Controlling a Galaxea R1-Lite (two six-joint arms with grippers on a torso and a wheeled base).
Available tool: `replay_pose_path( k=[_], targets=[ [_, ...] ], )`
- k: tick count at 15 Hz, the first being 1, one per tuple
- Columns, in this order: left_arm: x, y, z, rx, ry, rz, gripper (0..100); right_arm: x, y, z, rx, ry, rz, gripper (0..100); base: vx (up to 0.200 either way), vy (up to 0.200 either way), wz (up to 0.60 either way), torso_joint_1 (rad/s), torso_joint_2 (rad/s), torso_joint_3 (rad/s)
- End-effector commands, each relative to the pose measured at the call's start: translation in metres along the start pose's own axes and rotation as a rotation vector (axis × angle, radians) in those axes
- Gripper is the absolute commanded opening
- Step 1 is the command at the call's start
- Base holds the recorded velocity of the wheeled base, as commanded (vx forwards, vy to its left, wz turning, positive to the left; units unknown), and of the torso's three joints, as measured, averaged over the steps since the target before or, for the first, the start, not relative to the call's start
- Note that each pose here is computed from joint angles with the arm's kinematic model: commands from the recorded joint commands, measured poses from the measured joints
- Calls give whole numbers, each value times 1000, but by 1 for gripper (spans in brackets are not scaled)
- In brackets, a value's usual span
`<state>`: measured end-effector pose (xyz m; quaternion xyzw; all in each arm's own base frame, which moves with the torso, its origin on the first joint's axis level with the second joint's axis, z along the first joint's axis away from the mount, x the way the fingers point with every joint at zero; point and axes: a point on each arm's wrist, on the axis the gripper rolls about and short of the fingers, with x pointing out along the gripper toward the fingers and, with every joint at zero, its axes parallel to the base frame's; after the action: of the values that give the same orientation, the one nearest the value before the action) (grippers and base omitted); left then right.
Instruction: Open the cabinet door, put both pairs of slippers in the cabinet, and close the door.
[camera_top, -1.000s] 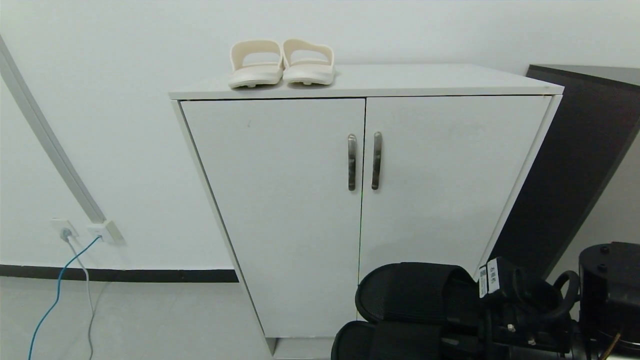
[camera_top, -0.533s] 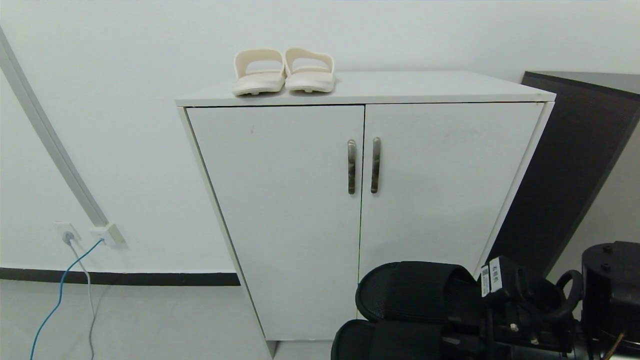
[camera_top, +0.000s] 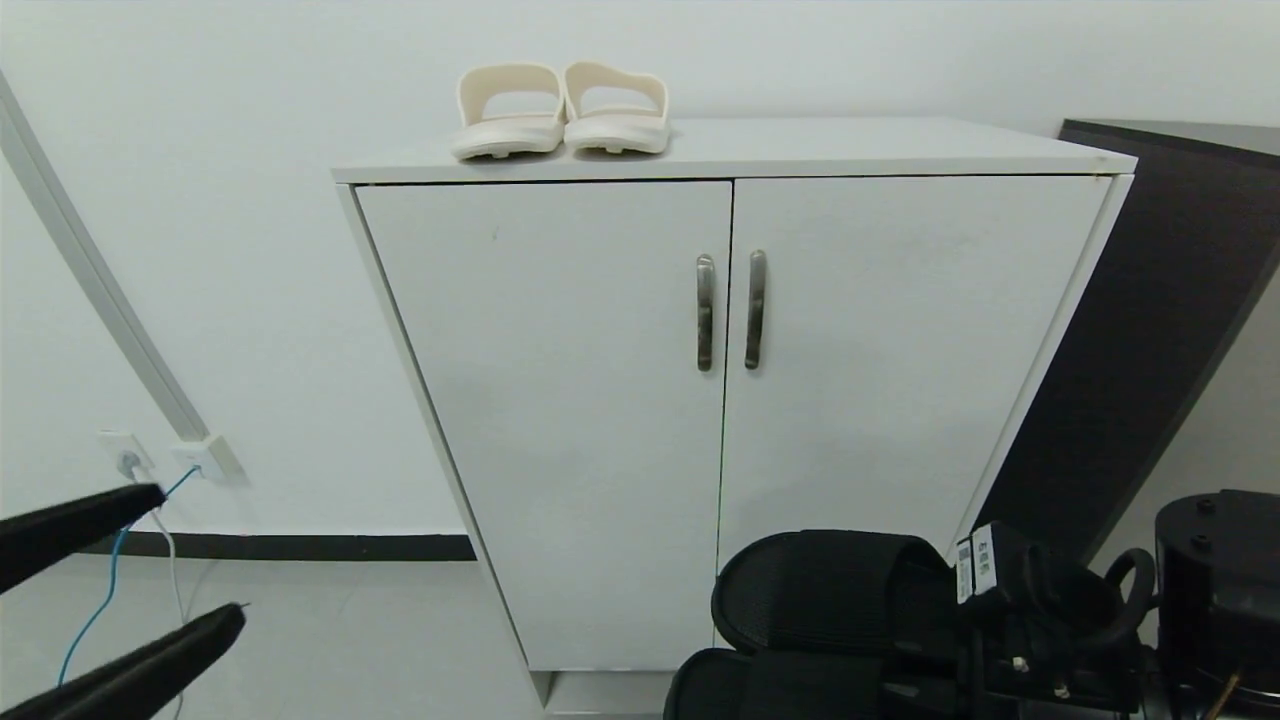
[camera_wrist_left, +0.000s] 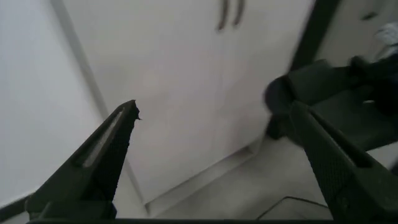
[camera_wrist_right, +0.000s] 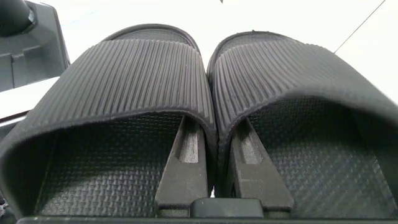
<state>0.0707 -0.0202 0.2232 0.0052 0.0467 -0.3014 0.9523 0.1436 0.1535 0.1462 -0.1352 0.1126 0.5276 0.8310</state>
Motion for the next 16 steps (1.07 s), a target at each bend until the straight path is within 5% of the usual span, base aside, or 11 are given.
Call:
replay_pose_path(
  k=[1,3,5,7,10,14,16],
  targets=[
    [52,7,25,-10,48,-157,100,3,0,-2,3,12,5,0,0,0,0,0,0,0],
    [77,5,39,1,42,-225,100,5,0,-5,7,25,6,0,0,0,0,0,0,0],
    [100,-3,43,-23,38,-301,100,6,-1,-4,7,24,6,0,0,0,0,0,0,0],
    [131,-8,49,-45,-20,-355,100,5,-1,-5,8,27,6,0,0,0,0,0,0,0],
    [188,-14,48,-20,-108,-407,100,5,0,-5,8,28,7,0,0,0,0,0,0,0],
    [215,-40,58,-44,-87,-513,100,5,0,-6,9,29,7,0,0,0,0,0,0,0],
    [233,-48,66,-88,-86,-542,100,5,-1,-6,8,30,4,0,0,0,0,0,0,0]
  ],
)
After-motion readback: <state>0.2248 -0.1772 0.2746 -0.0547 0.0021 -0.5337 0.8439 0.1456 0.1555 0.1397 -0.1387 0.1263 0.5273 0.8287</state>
